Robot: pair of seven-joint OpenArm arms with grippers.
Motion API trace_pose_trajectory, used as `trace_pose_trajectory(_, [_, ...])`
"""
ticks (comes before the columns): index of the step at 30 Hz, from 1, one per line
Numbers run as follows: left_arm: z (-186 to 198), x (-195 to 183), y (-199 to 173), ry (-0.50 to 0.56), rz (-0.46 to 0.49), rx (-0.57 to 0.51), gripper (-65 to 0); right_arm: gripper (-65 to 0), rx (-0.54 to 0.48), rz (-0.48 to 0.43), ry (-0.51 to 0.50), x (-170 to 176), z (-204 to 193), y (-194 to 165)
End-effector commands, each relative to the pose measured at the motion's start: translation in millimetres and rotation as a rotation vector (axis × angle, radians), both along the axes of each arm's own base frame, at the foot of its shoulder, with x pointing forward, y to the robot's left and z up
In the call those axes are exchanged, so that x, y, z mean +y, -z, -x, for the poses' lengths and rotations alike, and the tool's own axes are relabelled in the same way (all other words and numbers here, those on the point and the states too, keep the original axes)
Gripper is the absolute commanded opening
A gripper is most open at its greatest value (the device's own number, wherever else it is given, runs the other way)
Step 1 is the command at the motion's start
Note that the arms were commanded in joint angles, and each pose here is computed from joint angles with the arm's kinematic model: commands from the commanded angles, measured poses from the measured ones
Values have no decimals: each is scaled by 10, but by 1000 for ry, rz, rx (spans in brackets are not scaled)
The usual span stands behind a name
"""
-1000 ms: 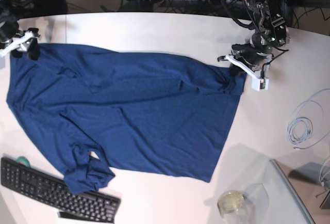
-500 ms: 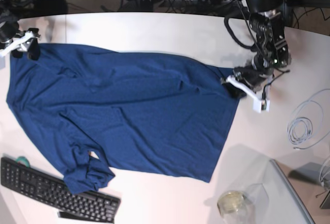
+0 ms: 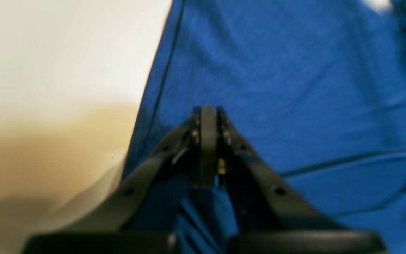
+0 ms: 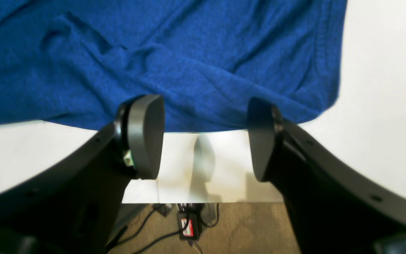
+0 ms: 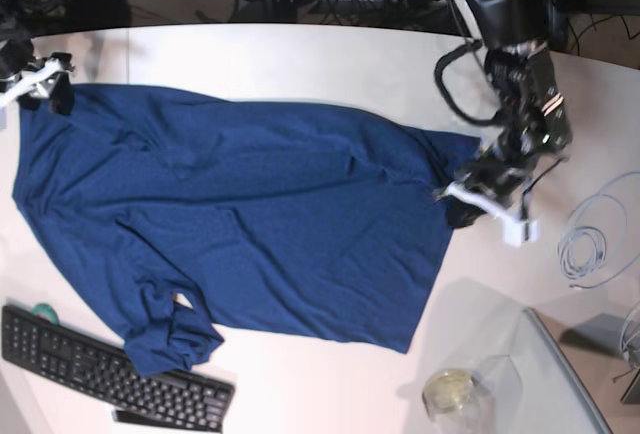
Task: Layout the t-shirt on the table in an organized manner, then fold the t-shirt properly
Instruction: 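Hold both shirt corners and stretch them apart to flatten the shirt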
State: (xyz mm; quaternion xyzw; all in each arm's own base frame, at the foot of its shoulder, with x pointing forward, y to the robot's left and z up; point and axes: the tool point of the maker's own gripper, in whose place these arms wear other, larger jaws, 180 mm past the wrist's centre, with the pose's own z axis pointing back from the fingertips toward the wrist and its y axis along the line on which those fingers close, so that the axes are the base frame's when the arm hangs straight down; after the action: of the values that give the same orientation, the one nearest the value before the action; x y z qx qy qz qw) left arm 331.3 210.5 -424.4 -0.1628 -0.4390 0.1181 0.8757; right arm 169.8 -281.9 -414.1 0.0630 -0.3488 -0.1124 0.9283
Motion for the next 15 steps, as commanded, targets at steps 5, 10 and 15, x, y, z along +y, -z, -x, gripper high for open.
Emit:
trace_pose_trajectory(5, [699,572,45,-159,74,9,-650,-264,-134,-32,115,-283,-38,-290])
trace_pose_trajectory(10, [1044,581,125,-118,86,31,-369,-170,-144,-119,133,-223,-35,-277])
trace_pose_trajectory(15, [1067,414,223,-61,154,-23,-86,-170,-134,-179,132,-146,11,-148])
